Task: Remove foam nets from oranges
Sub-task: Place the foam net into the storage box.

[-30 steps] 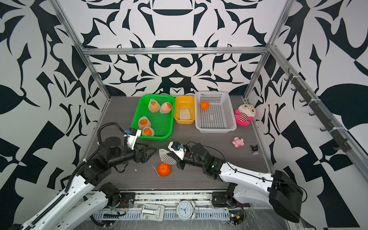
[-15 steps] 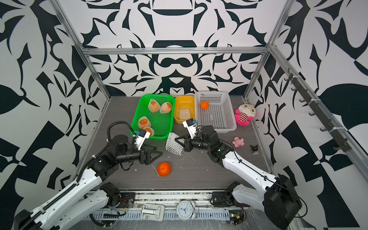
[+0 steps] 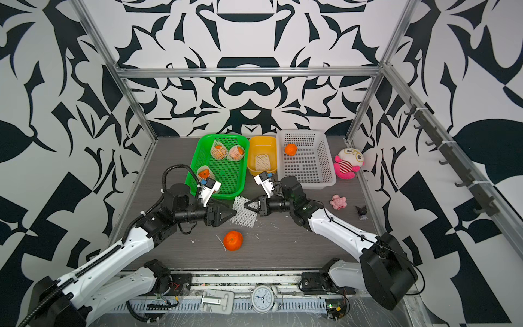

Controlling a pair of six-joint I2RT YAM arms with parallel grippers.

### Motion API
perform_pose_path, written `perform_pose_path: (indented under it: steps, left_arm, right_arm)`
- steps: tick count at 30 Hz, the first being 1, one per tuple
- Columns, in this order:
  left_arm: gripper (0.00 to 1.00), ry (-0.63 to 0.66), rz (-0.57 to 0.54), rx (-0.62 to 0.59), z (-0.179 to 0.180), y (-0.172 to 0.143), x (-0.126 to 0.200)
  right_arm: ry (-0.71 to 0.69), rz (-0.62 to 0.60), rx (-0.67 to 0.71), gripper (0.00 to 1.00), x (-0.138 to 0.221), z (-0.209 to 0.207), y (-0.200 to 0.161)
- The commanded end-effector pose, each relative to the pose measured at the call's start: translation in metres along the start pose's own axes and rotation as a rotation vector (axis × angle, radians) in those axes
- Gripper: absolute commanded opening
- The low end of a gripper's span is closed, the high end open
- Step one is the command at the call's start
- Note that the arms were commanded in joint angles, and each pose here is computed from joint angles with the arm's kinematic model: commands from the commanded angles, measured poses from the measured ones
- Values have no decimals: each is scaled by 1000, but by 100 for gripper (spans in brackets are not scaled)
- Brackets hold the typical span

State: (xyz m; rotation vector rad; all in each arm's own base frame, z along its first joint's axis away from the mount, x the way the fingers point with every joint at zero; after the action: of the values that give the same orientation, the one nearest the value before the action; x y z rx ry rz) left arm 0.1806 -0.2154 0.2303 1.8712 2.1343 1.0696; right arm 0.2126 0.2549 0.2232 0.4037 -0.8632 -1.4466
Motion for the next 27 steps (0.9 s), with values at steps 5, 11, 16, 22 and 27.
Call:
perform_pose_path:
  steps: [5, 11, 16, 22, 27]
  left_arm:
    - [77, -26, -2, -25, -3, 8, -4]
    - [60, -48, 29, 2, -5, 5, -6]
    - [43, -32, 44, 31, -2, 2, -7]
    - [25, -16, 57, 76, -3, 4, -6]
    - [20, -45, 59, 167, -7, 9, -10]
  right_arm:
    - [73, -59, 65, 0, 2, 18, 26]
    - [76, -66, 80, 0, 1, 20, 30]
    - [80, -68, 93, 0, 1, 20, 34]
    - [67, -66, 101, 6, 1, 19, 36]
    - [2, -71, 98, 25, 8, 11, 39]
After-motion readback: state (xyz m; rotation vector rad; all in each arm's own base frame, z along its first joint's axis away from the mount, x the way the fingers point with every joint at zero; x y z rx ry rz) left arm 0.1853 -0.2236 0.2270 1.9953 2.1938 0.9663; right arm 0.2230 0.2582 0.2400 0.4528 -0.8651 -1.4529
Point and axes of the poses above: each gripper's point midway between its finger pads, its own x axis back along the fingers, its own z axis along the line the jaws close on, y = z × x, the point moved 5 cm from there along x, back along the fingers, and after that the axes turned 12 degrees about x, right-handed, at the moved point
